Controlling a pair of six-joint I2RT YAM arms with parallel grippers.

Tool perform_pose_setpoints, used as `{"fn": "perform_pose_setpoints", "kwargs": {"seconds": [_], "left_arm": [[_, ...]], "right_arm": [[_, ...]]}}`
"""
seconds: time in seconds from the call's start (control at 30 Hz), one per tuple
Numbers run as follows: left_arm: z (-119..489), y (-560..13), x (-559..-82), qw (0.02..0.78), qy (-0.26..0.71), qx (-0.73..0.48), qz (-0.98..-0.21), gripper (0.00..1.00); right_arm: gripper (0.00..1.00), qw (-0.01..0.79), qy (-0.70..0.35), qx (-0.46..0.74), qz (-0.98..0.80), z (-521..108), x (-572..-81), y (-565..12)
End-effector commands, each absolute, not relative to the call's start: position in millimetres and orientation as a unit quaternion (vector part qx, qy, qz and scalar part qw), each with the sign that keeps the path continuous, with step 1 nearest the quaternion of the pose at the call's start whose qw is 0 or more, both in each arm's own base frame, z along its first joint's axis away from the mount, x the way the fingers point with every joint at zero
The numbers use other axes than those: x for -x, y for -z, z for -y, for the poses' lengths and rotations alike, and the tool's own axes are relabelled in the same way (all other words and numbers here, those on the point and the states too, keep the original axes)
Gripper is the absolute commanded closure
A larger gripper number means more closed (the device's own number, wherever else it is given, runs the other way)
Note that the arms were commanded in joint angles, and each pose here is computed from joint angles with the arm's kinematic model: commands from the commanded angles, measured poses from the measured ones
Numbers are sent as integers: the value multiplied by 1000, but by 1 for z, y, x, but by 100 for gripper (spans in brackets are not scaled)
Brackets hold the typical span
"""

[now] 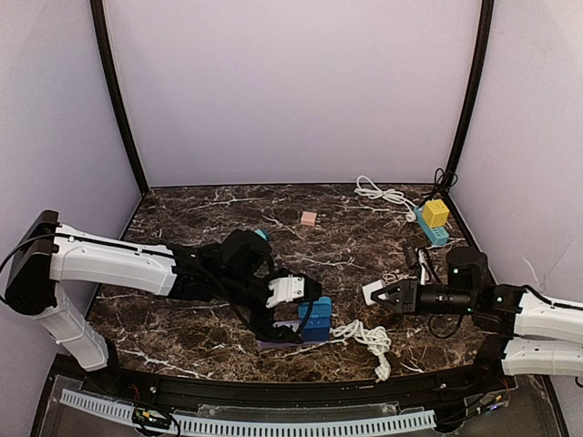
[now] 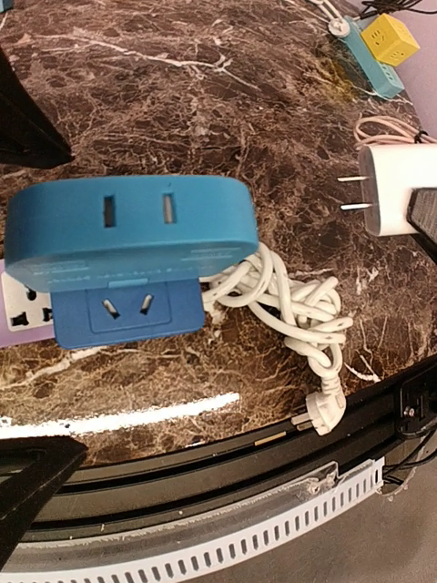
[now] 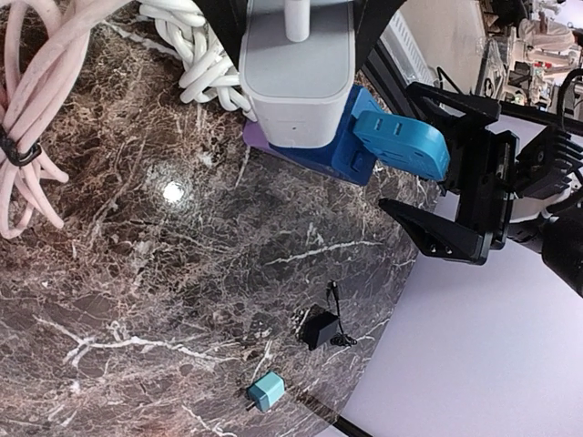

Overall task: Insert the plug
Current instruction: Adjust the plug.

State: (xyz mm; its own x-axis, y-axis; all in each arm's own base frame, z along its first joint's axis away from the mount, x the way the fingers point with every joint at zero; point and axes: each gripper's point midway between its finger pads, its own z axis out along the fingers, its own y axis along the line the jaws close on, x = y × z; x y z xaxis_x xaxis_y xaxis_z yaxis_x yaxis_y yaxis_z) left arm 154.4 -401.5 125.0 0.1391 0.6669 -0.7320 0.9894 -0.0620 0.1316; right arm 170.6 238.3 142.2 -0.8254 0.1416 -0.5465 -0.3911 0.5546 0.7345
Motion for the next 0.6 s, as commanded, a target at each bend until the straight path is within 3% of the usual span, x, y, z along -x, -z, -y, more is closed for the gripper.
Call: {"fn": "perform_pose_setpoints", "kwargs": {"seconds": [0.0,0.27,0.57], "left_arm": [[409,-115,-163,343,267,-657,-616,5],[414,-104,-176,371,298,-633,-611,7],[409,-82,-179,349,334,-622,-617,22]], "right_arm": [[100,289,-470,84,-830,-240,-172,-137],[100,245,-523,69,-814,-251,-163,-128],[100,253,-536,70,-802,-252,-166,-130]]}}
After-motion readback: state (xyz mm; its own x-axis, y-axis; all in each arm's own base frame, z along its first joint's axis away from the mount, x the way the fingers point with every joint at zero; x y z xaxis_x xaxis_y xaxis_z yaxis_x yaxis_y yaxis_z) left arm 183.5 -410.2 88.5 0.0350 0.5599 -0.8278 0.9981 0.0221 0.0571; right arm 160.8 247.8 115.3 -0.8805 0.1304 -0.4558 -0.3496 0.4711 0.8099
